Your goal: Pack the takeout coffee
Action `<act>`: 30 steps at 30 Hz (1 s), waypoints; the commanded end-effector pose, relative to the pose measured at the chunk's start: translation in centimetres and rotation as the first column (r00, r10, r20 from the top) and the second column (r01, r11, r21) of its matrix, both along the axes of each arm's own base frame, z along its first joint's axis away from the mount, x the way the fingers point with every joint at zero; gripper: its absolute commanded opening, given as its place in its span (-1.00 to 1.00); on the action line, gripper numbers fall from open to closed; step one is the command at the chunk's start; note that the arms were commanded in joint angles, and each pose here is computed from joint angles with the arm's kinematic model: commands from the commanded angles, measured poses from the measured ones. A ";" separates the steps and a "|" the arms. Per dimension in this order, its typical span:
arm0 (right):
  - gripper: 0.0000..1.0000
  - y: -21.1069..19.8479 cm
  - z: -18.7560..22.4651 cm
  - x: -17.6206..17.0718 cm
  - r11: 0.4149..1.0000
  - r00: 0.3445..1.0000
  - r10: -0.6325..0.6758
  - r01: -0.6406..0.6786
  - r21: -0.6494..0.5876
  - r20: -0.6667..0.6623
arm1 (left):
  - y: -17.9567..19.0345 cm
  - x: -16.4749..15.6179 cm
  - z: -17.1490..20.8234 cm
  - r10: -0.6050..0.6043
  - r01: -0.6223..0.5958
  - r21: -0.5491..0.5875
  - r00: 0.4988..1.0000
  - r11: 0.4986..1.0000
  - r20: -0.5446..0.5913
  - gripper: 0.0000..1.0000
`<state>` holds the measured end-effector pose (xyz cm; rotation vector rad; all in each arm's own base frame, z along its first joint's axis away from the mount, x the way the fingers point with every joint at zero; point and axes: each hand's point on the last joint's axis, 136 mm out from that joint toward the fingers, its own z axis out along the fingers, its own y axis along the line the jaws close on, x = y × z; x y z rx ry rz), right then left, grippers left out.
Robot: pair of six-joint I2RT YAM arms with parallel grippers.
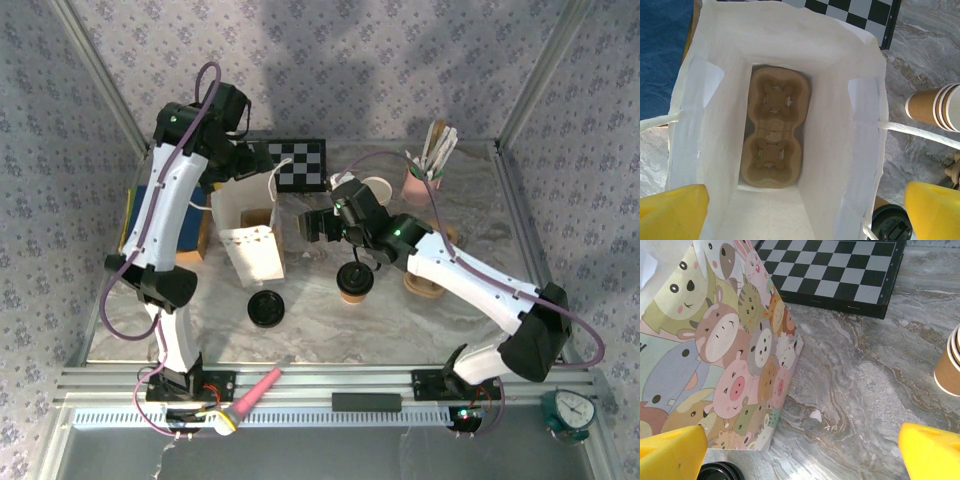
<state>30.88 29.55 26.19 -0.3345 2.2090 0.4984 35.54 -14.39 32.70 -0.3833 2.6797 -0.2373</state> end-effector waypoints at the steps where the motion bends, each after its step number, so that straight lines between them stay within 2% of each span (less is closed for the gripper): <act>1: 1.00 -0.9 2.7 0.0 0.999 0.999 -0.034 0.033 0.021 0.037 | 2.0 -3.9 2.2 -0.019 0.019 0.045 1.000 0.999 -0.001 0.99; 7: 1.00 -2.5 4.0 0.0 0.997 0.996 -0.072 0.072 0.011 0.045 | 1.1 -4.3 4.7 -0.068 0.068 0.006 0.992 0.998 0.109 1.00; 12: 1.00 -4.5 5.4 0.1 0.992 0.991 -0.123 0.123 0.009 0.050 | -0.2 -4.7 7.1 -0.133 0.142 -0.025 0.965 0.990 0.225 1.00; 20: 1.00 -10.0 6.5 -0.8 0.970 0.970 -0.242 0.242 -0.023 0.008 | -4.9 -5.8 10.6 -0.219 0.300 -0.107 0.858 0.948 0.465 1.00; 25: 1.00 -13.3 5.8 -2.3 0.949 0.947 -0.314 0.310 -0.058 -0.065 | -8.4 -7.1 10.3 -0.279 0.400 -0.123 0.798 0.908 0.534 0.99; 30: 1.00 -15.6 4.0 -4.0 0.937 0.920 -0.349 0.341 -0.074 -0.179 | -11.2 -8.1 8.1 -0.341 0.470 -0.126 0.776 0.874 0.530 0.99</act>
